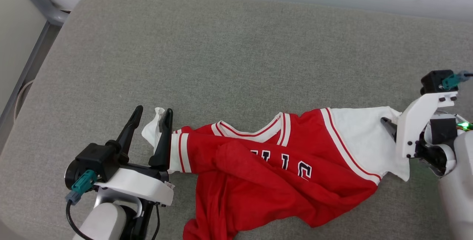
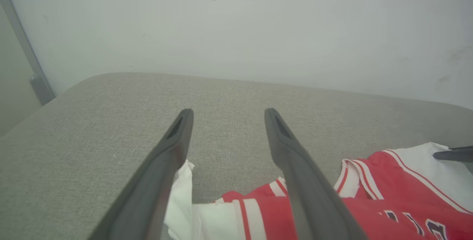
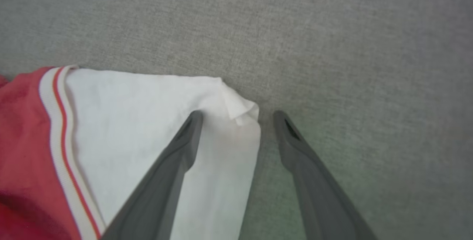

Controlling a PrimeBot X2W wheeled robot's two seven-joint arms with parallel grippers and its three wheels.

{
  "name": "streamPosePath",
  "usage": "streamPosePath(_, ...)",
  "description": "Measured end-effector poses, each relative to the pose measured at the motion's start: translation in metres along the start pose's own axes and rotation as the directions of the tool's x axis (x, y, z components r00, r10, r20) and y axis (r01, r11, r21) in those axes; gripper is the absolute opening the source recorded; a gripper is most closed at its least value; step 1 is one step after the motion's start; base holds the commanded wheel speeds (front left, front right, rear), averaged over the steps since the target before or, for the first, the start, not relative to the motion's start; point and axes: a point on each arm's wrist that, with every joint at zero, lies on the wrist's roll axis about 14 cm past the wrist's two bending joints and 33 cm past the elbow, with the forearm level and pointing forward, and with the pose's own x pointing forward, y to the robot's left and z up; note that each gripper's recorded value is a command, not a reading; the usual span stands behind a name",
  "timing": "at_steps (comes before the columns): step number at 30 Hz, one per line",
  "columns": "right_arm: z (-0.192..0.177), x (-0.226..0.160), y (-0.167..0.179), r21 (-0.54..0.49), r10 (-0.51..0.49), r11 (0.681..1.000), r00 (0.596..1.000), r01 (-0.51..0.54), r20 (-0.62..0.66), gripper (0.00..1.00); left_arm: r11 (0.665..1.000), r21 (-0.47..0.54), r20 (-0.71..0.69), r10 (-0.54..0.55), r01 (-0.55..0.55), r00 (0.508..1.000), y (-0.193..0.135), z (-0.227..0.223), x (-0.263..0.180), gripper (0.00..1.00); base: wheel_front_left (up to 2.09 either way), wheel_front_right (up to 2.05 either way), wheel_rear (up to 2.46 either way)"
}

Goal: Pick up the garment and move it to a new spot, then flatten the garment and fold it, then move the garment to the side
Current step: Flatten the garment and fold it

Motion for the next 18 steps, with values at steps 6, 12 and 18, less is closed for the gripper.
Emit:
streamPosePath(6,-0.034,0.019,0.012,-0.013,0.032,0.999,0.982,-0.035,-0.184,1.0,1.0,0.002,-0.014,0.002,-0.002,1.0,0.002,-0.006,0.004,1.0,0.0,0.0,0.0)
streamPosePath(12,-0.052,0.016,0.02,0.01,0.067,0.998,0.957,-0.067,-0.283,0.0,1.0,-0.003,-0.016,0.007,-0.007,1.0,0.004,-0.007,0.003,1.0,0.0,0.0,0.0)
streamPosePath(18,-0.034,0.007,0.022,0.045,0.097,0.995,0.98,-0.091,-0.173,0.0,1.0,-0.006,-0.032,0.009,-0.009,0.999,0.005,-0.011,-0.002,1.0,0.0,0.0,0.0)
